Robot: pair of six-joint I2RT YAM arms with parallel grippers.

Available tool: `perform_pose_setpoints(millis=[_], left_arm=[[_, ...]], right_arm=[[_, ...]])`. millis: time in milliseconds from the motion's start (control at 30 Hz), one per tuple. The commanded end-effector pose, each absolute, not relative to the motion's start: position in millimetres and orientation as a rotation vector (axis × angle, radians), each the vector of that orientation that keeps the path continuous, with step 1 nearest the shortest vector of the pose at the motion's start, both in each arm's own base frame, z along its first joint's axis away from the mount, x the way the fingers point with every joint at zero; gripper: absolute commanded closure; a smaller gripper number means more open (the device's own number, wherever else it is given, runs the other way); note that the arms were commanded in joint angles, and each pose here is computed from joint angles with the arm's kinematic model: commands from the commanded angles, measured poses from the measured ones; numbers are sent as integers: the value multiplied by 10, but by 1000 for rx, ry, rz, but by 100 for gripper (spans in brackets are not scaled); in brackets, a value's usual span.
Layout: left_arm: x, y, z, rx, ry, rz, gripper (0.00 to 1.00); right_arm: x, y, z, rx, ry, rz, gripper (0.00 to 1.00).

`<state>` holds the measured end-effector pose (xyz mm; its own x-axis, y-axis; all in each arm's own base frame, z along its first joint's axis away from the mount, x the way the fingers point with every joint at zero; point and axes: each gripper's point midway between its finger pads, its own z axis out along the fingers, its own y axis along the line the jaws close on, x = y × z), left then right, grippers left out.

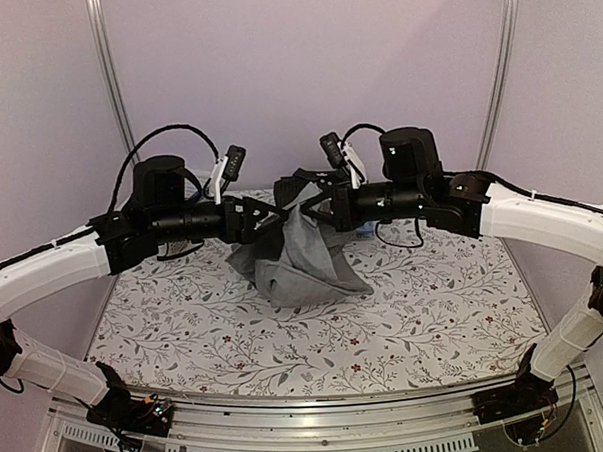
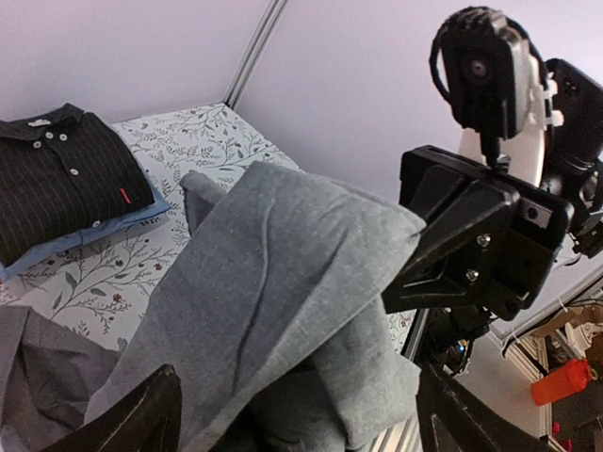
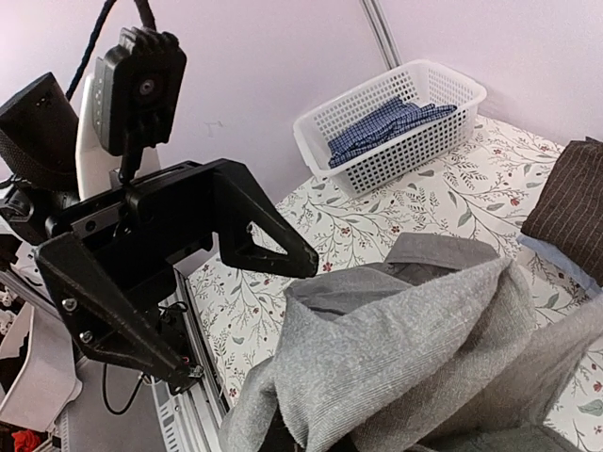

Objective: Fold and stack the long sleeve shirts
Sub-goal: Flatten out the crumpled shirt at the center of the board.

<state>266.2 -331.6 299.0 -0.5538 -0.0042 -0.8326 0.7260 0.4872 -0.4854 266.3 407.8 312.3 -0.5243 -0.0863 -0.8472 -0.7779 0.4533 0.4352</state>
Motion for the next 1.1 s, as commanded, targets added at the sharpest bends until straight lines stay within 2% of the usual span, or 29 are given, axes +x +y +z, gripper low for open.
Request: perform_pose_setpoints(millis=[0, 267, 533, 567, 633, 767, 800, 1067], left_arm=[[2481, -3399, 3182, 692, 1776, -1181, 13], [2572, -3393, 3086, 669, 1807, -1083, 15], [2655, -3548, 2728, 710, 1918, -969, 33], [2659, -3564, 2701, 713, 1923, -962, 37], [2667, -3595, 2646, 707, 1936, -960, 52], [2723, -3640, 2578, 685, 1944, -956, 92], [2746, -3646, 2552, 677, 1952, -947, 100], [2947, -3437, 2485, 534, 2000, -803, 100]], right_arm=[[2653, 4259, 3150, -808, 1883, 1142, 100], [2631, 4379, 3050, -857, 1905, 1144, 100], [2651, 4271, 2919, -814, 1957, 1092, 95], [2649, 4253, 2895, -810, 1965, 1085, 94], [2640, 4213, 2856, -804, 1978, 1068, 90], [2663, 4106, 2698, -774, 2038, 1004, 86], [2668, 4075, 2648, -762, 2054, 991, 84], [2663, 3798, 2563, -663, 2079, 910, 70]])
